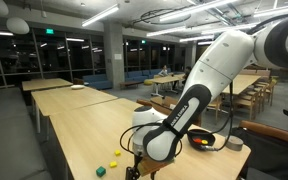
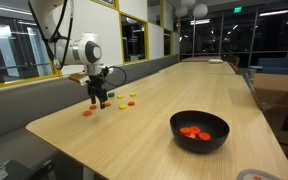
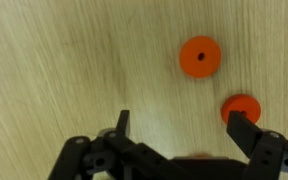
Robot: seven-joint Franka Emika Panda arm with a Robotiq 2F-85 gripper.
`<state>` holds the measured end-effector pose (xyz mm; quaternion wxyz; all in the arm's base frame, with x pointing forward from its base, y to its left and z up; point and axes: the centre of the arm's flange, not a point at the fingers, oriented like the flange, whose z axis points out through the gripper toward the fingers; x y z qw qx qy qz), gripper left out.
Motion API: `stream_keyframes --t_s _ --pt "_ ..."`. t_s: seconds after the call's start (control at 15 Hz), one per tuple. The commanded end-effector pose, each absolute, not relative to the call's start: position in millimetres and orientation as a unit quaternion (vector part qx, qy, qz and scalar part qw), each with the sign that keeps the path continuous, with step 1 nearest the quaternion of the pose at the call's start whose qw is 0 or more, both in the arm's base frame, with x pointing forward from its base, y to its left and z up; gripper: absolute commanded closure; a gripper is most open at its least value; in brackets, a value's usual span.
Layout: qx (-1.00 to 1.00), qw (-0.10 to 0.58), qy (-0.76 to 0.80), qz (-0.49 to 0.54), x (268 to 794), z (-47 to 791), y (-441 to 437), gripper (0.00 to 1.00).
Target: Put some of the rings in the bowl
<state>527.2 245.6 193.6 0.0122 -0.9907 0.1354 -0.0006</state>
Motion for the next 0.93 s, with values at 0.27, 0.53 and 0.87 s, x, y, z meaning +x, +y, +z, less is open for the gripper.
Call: stream_keyframes --t_s 0.27,0.53,0.87 --pt "-0.99 0.012 0.142 -0.008 512.5 184.8 263.1 0.0" --pt "-0.989 0.013 0.144 -0.013 503.1 185.2 267.6 0.0" --pt "-0.989 0.018 0.149 -0.012 492.0 180.7 268.4 0.0"
